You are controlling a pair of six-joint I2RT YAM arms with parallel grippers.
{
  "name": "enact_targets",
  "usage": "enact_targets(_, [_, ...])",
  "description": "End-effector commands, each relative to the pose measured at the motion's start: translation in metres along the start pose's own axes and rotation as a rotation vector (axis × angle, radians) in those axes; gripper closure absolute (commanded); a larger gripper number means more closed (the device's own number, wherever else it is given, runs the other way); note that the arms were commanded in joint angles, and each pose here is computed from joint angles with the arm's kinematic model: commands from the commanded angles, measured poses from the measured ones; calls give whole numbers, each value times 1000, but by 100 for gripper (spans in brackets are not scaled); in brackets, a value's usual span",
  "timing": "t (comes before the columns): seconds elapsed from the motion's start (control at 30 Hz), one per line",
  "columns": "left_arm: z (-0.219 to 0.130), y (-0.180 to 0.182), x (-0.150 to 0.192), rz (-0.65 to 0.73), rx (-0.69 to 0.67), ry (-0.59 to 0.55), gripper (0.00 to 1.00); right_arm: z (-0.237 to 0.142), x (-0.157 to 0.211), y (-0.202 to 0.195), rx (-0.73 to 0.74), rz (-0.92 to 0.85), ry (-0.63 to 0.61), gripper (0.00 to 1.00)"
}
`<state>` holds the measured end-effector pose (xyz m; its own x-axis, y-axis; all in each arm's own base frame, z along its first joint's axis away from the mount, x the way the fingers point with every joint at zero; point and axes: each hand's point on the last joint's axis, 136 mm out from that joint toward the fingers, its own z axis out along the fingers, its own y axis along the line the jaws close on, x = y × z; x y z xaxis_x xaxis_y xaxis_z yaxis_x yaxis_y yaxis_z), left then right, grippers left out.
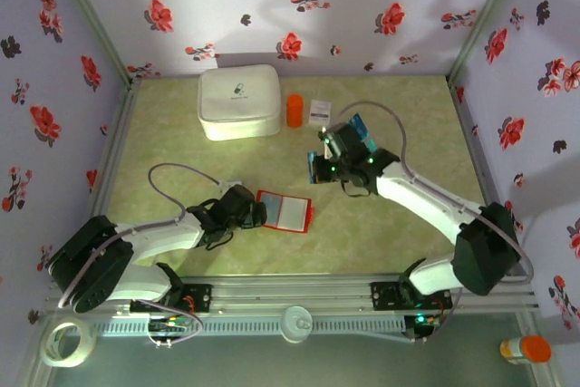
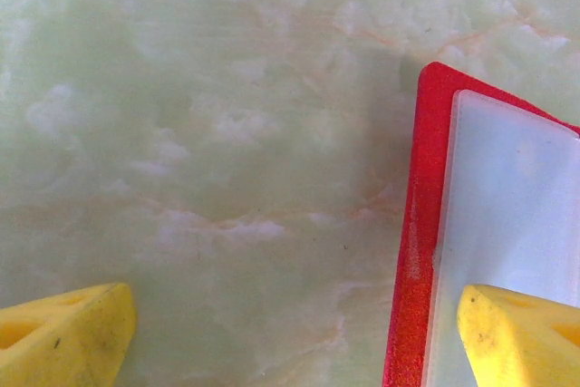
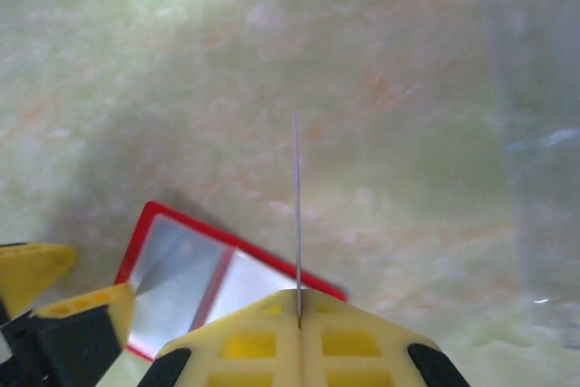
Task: Put the credit cards into the card holder
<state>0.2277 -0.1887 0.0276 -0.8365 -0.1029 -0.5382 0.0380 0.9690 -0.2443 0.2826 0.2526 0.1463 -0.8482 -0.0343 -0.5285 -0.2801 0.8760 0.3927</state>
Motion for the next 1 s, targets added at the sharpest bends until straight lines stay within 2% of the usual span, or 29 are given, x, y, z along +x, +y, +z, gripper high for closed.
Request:
enact_targets(0.0, [0,12,15,57,-60,70,7,5,-3,36,-233,199,-106,100])
enact_targets(0.17, [-2,16,11,109,-105,77,7,9,18,38,-289,306,-188,100])
enact_targets(0.37, [-4,19,10,163,-164,86,7,22,43,42,-313,340,-240,100])
enact_targets(0.97, [-1,18,13,199,-229,99,7,58,75,32,-299,383,-246,100])
